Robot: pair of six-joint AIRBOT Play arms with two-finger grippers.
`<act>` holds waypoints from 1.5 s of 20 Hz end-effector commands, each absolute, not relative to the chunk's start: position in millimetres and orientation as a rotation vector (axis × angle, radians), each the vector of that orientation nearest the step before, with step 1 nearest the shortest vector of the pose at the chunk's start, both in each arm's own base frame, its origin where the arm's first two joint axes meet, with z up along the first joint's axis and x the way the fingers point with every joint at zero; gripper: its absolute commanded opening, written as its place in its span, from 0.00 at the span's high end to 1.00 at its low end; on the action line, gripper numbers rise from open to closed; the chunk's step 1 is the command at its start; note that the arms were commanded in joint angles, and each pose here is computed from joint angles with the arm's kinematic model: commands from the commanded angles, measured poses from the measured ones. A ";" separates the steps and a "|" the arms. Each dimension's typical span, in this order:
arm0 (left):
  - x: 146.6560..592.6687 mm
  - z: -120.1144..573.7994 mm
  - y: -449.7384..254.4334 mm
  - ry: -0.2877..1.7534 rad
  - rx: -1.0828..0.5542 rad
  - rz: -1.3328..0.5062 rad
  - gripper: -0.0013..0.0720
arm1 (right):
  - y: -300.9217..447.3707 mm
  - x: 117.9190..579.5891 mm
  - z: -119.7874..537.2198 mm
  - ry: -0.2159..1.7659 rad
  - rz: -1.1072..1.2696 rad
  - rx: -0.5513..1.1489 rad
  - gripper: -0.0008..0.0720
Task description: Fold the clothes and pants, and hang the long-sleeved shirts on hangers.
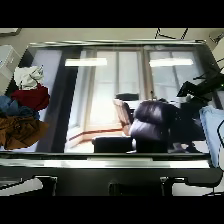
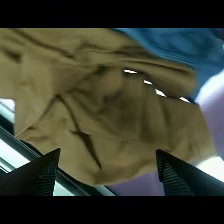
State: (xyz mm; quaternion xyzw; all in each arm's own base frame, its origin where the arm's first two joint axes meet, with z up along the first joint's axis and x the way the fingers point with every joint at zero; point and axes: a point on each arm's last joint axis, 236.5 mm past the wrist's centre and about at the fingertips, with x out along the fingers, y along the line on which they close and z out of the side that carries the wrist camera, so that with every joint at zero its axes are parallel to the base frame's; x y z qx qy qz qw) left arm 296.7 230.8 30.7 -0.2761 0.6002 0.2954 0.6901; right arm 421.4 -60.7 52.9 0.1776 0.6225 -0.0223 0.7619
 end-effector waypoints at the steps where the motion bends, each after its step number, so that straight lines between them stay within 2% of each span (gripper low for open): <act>1: 269.6 1.5 286.5 1.163 -0.843 0.789 0.00 | -48.1 413.4 53.5 1.394 -0.013 0.427 0.08; 4: 280.4 -23.7 302.1 1.075 -0.883 0.751 0.00 | -39.5 416.3 56.4 1.385 -0.007 0.485 0.08; 9: 310.7 -75.6 277.5 1.129 -0.996 0.588 0.00 | -34.4 410.5 56.6 1.415 -0.023 0.532 0.08; 14: 301.6 -90.3 272.6 1.193 -1.001 0.584 0.01 | -30.2 394.9 55.7 1.483 -0.023 0.545 0.08; 15: 292.2 -92.7 269.7 1.240 -0.984 0.585 0.29 | -29.7 392.5 55.6 1.494 -0.021 0.544 0.08; 16: 281.3 -95.0 267.0 1.291 -0.964 0.588 0.53 | -29.3 391.1 55.6 1.500 -0.020 0.544 0.08; 17: 273.7 -96.0 263.3 1.331 -0.957 0.583 0.59 | -29.2 390.5 55.6 1.503 -0.020 0.544 0.08; 18: 268.3 -94.5 257.0 1.363 -0.957 0.554 0.85 | -28.7 389.1 55.6 1.509 -0.018 0.544 0.08; 19: 268.3 -89.3 250.5 1.370 -0.965 0.520 0.95 | -28.0 386.3 55.9 1.520 -0.016 0.544 0.08; 20: 271.5 -79.0 247.2 1.351 -0.966 0.501 0.95 | -27.6 384.3 55.9 1.528 -0.012 0.541 0.08; 22: 287.6 -35.7 260.5 1.196 -0.927 0.546 0.95 | -27.9 384.9 55.8 1.525 -0.004 0.531 0.08; 26: 319.3 146.9 296.8 0.553 -0.834 0.729 0.95 | -30.8 395.7 55.7 1.477 0.004 0.512 0.08; 28: 323.0 243.5 264.9 0.278 -0.777 0.671 0.95 | -32.5 402.7 56.1 1.446 0.004 0.505 0.08; 30: 317.7 324.5 197.2 0.103 -0.680 0.519 0.95 | -32.7 403.4 56.2 1.442 0.007 0.502 0.08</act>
